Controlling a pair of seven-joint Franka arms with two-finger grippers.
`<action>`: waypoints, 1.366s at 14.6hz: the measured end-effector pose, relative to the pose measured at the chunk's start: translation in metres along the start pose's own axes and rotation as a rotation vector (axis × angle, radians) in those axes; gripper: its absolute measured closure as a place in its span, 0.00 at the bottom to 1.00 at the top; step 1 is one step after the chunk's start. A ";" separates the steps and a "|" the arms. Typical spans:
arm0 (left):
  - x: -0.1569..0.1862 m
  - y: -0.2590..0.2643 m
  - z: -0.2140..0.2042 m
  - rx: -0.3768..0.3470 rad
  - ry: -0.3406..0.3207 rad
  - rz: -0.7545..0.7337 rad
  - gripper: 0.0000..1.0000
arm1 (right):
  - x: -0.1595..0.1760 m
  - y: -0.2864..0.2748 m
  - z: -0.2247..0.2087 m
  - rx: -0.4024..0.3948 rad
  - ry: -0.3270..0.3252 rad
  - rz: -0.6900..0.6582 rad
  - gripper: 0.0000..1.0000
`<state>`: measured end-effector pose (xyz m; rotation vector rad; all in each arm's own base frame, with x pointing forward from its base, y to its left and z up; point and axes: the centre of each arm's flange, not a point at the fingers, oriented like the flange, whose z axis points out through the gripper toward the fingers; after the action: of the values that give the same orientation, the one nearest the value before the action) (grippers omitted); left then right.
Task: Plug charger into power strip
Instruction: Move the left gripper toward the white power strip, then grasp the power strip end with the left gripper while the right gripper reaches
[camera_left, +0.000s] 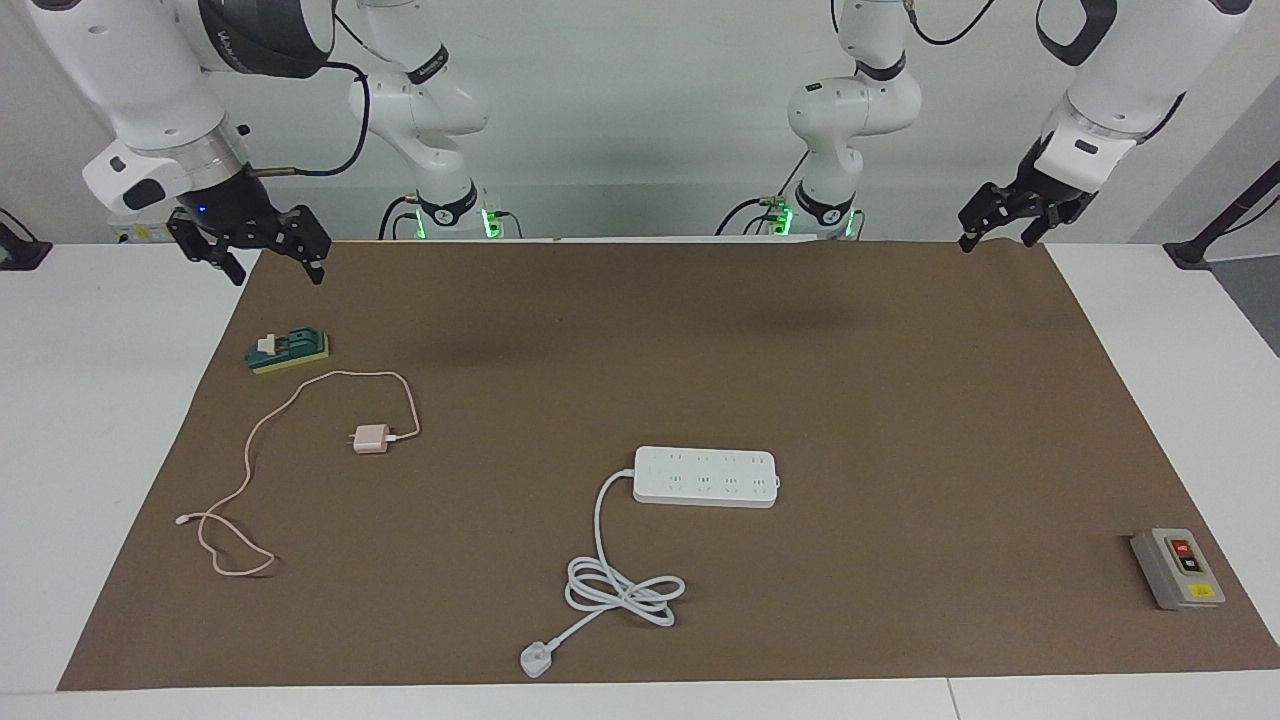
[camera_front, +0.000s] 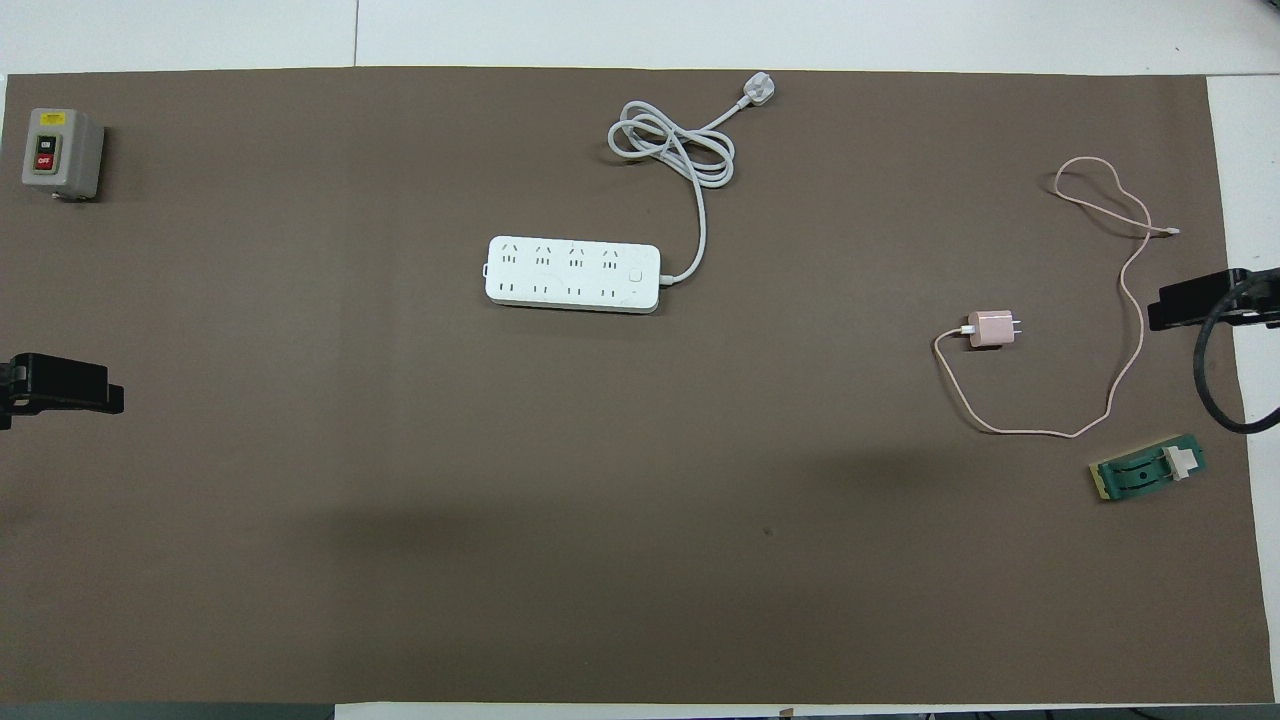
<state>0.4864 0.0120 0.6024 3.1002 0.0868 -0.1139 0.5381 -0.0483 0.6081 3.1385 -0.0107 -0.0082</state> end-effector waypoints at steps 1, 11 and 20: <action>0.000 0.000 0.000 0.000 -0.002 0.001 0.00 | 0.000 0.000 0.000 0.000 0.000 0.000 0.00; 0.013 0.015 -0.011 0.006 0.130 0.111 0.00 | 0.000 -0.009 0.001 -0.001 -0.006 0.078 0.00; 0.044 0.019 0.078 -0.401 0.125 0.187 0.00 | -0.004 -0.039 0.009 -0.002 -0.036 -0.091 0.00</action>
<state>0.5261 -0.0072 0.5217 2.6945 -0.1576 0.0926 0.5341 -0.0091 0.5995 3.1331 0.1317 -0.0643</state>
